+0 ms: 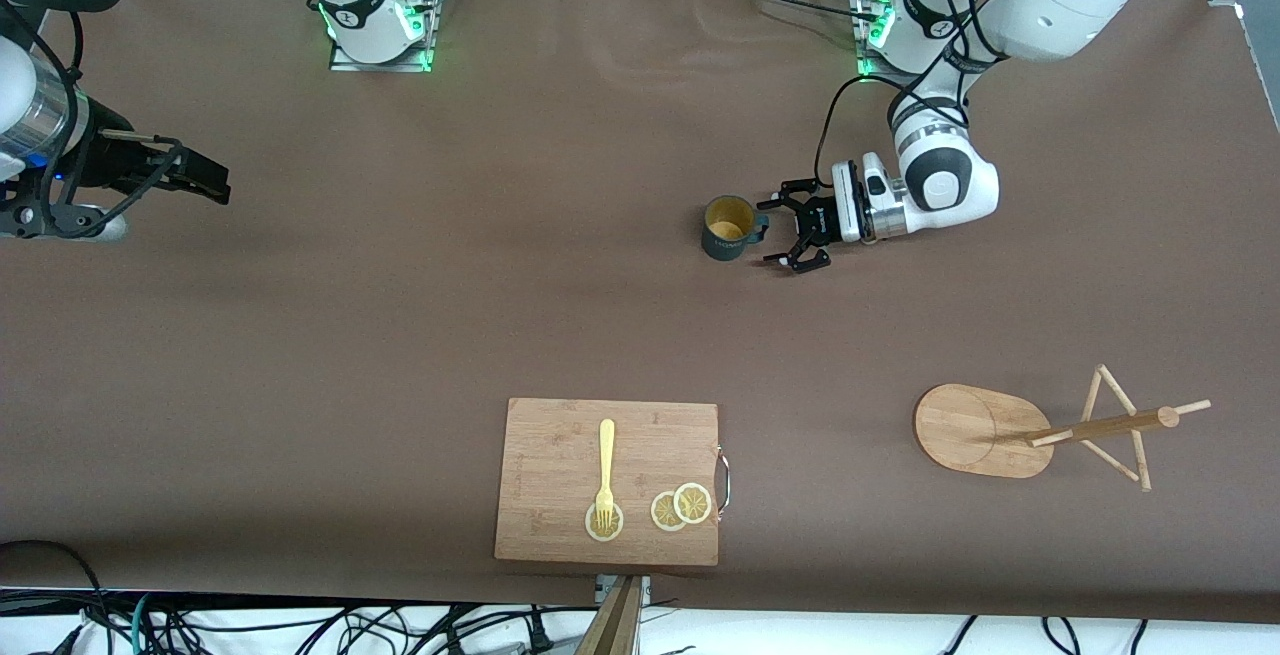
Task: Pass cup and hang on rack
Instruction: 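Grasp the mug handle with the left gripper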
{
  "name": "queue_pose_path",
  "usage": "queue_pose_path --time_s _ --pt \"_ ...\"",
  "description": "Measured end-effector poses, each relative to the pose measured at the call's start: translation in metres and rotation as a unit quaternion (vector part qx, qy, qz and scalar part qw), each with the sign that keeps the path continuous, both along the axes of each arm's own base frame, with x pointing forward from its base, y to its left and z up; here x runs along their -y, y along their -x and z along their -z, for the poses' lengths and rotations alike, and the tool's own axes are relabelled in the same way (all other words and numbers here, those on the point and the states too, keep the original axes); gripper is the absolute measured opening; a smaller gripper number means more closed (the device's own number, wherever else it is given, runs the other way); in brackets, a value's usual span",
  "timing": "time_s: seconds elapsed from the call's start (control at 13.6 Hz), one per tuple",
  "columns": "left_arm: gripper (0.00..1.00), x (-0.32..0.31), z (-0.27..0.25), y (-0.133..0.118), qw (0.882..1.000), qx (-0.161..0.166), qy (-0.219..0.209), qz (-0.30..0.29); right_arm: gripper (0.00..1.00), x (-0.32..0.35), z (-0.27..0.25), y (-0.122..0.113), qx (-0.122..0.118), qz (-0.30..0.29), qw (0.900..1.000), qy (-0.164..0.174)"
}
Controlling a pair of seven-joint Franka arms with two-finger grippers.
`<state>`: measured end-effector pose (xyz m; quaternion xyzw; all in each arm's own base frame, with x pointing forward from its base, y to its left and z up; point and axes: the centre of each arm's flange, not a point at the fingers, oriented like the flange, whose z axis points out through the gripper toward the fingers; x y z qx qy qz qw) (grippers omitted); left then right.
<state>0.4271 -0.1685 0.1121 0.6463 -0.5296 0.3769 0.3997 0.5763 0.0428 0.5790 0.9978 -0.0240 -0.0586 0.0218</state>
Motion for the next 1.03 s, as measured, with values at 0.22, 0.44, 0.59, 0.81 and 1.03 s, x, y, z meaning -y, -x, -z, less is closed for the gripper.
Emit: queue_pose_path --time_s 0.22,0.44,0.59,0.81,1.03 --pt "0.94 0.000 0.003 0.002 1.000 -0.003 0.001 0.000 1.00 0.004 0.001 0.003 0.000 0.002 1.000 -0.002" --pt "0.58 0.000 0.004 0.002 1.000 -0.001 0.001 0.002 1.00 0.001 0.000 0.005 0.000 -0.002 1.000 -0.003" --pt "0.36 0.000 0.007 0.004 1.000 -0.001 0.002 0.003 1.00 0.001 0.001 0.006 -0.002 -0.001 1.000 -0.003" --pt "0.21 -0.003 0.012 0.006 1.000 -0.009 0.017 -0.001 1.00 0.001 0.001 0.006 -0.002 -0.001 1.000 -0.003" --pt "0.21 -0.011 0.012 0.002 0.998 -0.035 0.039 -0.023 1.00 -0.001 0.001 0.006 -0.001 -0.004 1.000 -0.003"
